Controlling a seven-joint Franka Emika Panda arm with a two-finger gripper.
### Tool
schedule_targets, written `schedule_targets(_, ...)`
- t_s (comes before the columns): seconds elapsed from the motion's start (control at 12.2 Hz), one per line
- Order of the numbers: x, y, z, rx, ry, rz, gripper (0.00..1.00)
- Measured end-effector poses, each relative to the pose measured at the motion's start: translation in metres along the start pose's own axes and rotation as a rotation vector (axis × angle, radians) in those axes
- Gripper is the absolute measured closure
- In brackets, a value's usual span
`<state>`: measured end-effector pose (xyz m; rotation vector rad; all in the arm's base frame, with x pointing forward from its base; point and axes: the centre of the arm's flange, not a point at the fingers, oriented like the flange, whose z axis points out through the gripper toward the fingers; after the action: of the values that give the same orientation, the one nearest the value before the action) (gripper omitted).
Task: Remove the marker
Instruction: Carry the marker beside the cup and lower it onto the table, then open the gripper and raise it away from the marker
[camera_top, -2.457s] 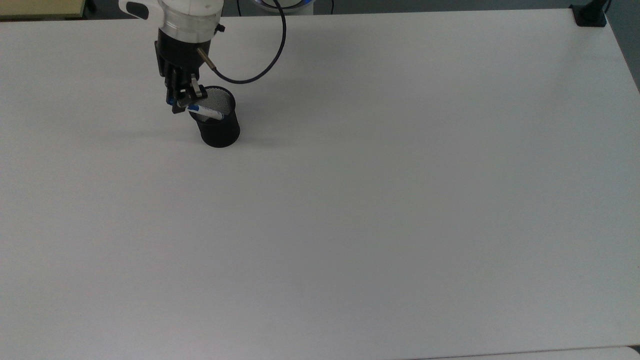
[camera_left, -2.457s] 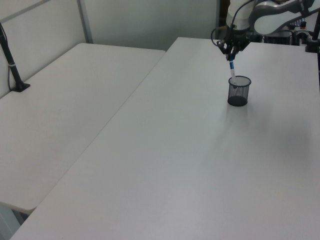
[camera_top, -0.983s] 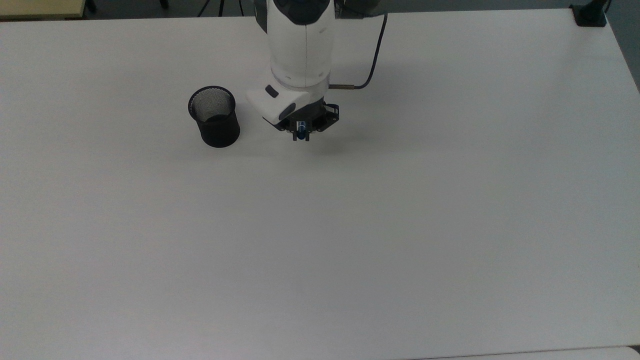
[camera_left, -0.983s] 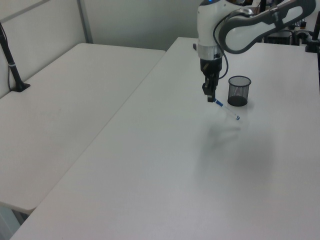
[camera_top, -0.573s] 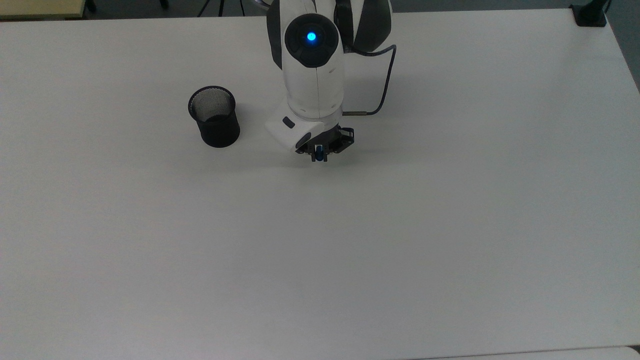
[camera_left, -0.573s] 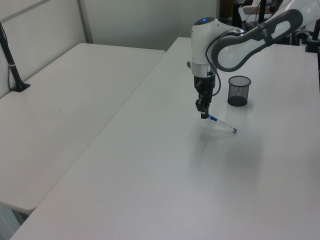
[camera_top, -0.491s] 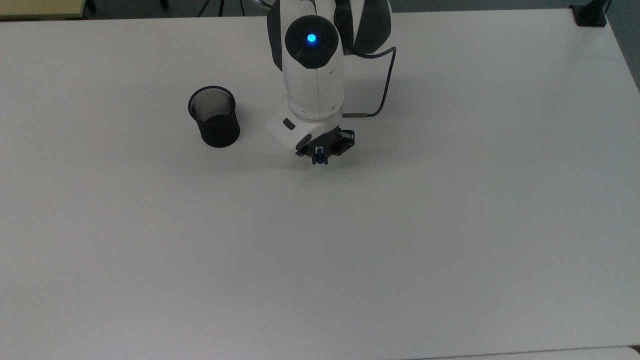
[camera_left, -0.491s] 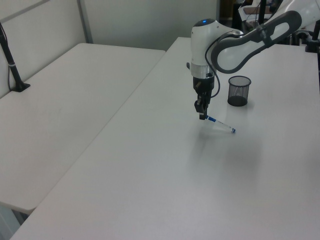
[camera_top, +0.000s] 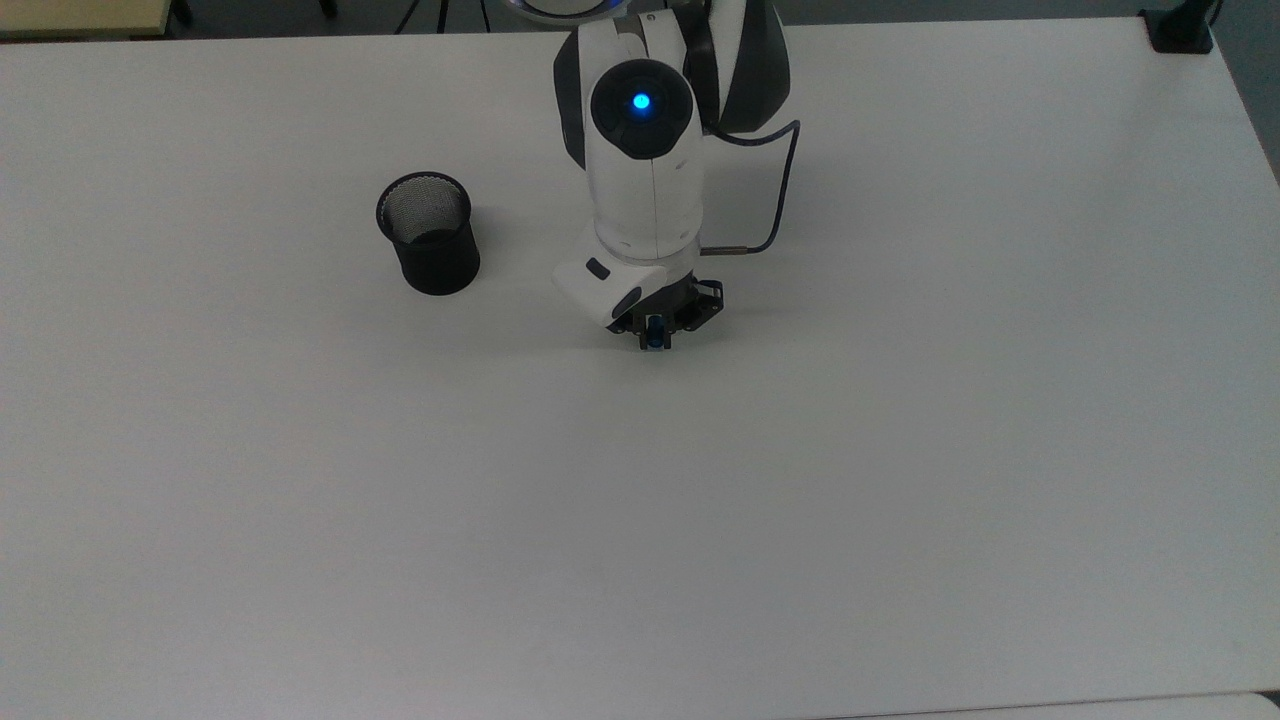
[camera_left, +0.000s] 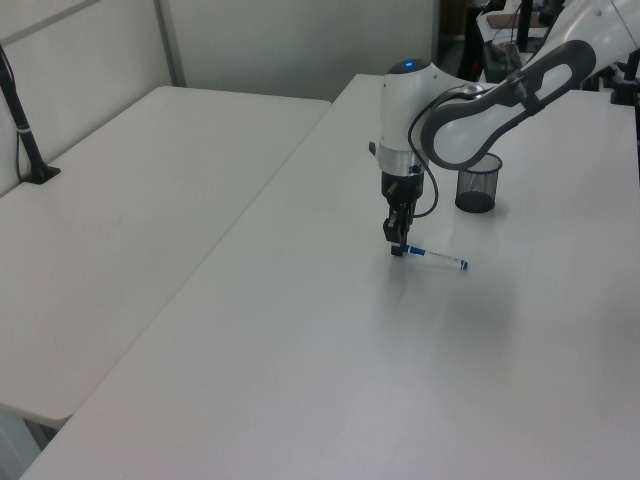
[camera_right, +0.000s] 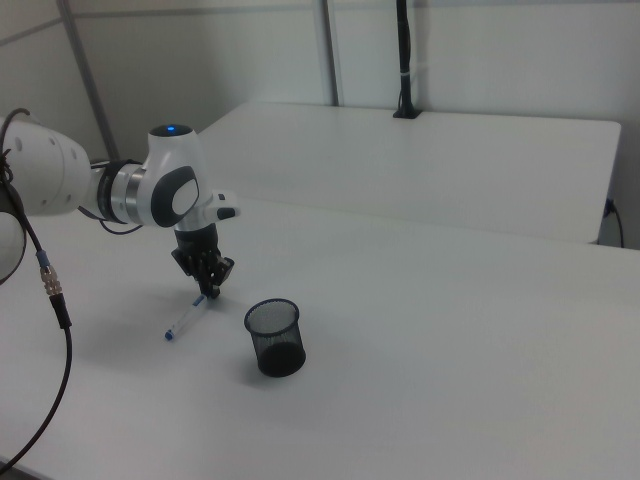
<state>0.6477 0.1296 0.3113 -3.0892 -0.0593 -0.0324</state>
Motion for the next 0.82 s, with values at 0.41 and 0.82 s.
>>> schedule_targets(0.41, 0.006, 0.004, -0.018, 0.004, 0.035, 0.069, 0.12)
schedule_targets(0.82, -0.003, 0.018, -0.14, -0.036, 0.005, 0.133, 0.0)
